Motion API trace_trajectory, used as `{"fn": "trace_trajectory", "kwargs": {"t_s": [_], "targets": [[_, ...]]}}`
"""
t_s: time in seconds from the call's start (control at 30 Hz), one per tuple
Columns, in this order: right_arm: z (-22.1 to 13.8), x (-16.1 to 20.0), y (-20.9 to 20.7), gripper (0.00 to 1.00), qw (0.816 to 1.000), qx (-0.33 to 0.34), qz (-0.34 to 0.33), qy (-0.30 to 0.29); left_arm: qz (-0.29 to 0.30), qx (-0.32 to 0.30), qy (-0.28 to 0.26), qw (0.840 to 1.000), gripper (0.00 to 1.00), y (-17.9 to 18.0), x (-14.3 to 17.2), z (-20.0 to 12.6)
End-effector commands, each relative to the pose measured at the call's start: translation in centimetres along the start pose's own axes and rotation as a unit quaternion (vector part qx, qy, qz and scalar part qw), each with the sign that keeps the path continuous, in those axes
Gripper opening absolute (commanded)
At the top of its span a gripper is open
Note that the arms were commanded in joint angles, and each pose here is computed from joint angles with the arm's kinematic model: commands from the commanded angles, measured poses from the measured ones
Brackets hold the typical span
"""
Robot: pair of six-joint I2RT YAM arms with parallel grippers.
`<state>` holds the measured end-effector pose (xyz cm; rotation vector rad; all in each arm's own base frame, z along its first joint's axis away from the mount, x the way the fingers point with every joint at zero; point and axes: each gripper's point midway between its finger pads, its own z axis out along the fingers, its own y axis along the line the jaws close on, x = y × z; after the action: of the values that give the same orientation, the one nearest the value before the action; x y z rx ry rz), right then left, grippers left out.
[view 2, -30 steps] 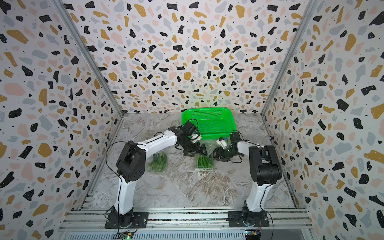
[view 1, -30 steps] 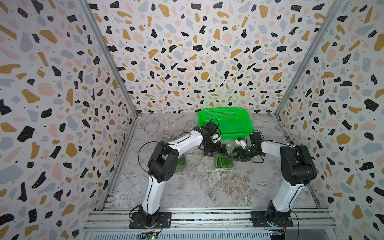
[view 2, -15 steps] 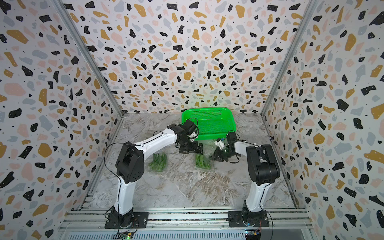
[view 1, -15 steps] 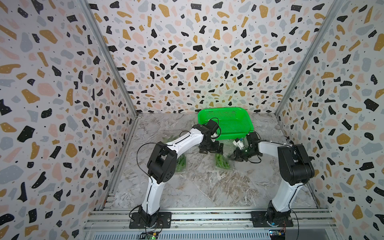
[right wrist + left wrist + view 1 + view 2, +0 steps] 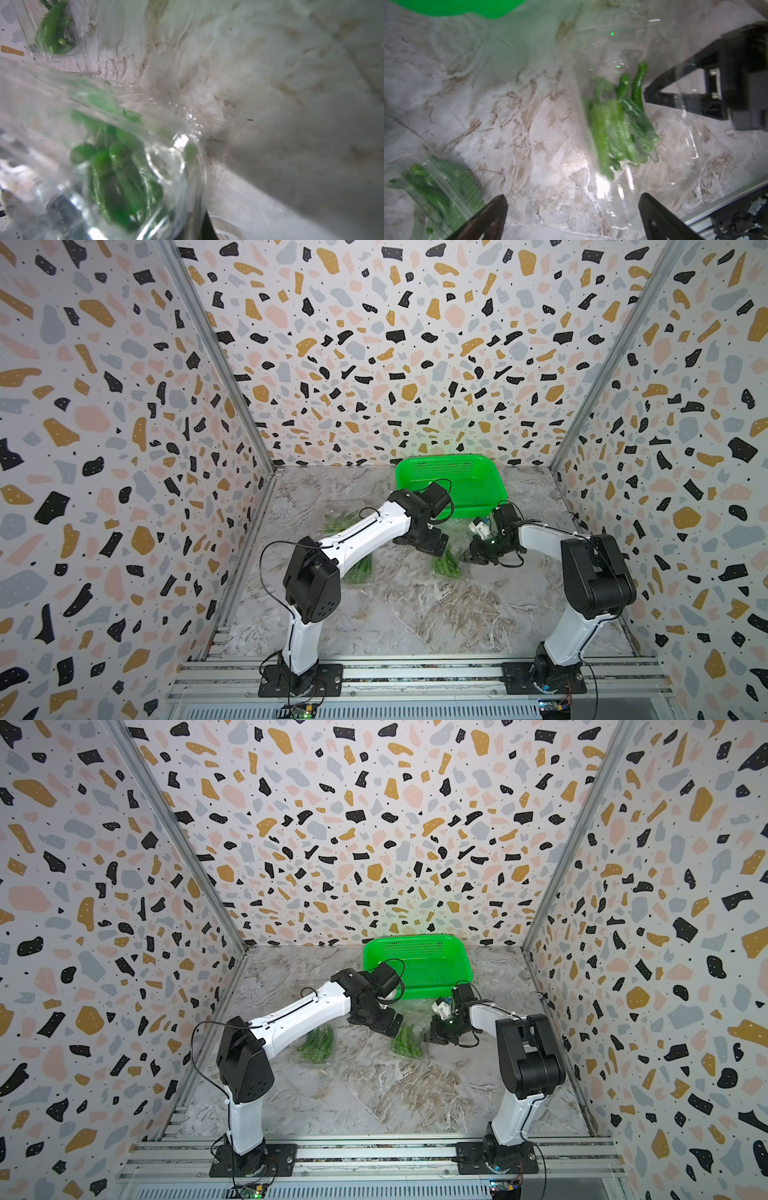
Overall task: Take small green peppers out of containers
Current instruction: Open the packing box at the center of the board.
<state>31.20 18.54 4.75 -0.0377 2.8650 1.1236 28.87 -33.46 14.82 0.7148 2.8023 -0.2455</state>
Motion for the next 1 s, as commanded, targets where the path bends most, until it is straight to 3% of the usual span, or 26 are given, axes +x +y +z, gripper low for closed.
{"fn": "trace_trajectory", "kwargs": {"t_s": [0.0, 0.37, 0.6, 0.97], "targets": [[-0.6, -0.3, 1.5, 0.10, 1.000, 0.008, -0.002, -0.003, 0.022, -0.007, -0.009, 1.000, 0.99, -1.2, -0.3, -0.7], [0.5, 0.2, 2.2, 0.10, 1.000, 0.014, 0.016, 0.014, 0.072, 0.017, -0.021, 0.997, 0.99, -6.2, -0.1, 0.7], [0.7, -0.1, 2.9, 0.10, 0.999, -0.004, 0.032, 0.022, 0.079, 0.014, -0.061, 0.995, 0.99, -6.9, 0.7, 2.0], [1.2, 1.2, 4.1, 0.10, 0.999, -0.001, 0.032, 0.040, 0.093, -0.088, -0.110, 0.986, 0.99, -4.7, -2.3, 3.3]]}}
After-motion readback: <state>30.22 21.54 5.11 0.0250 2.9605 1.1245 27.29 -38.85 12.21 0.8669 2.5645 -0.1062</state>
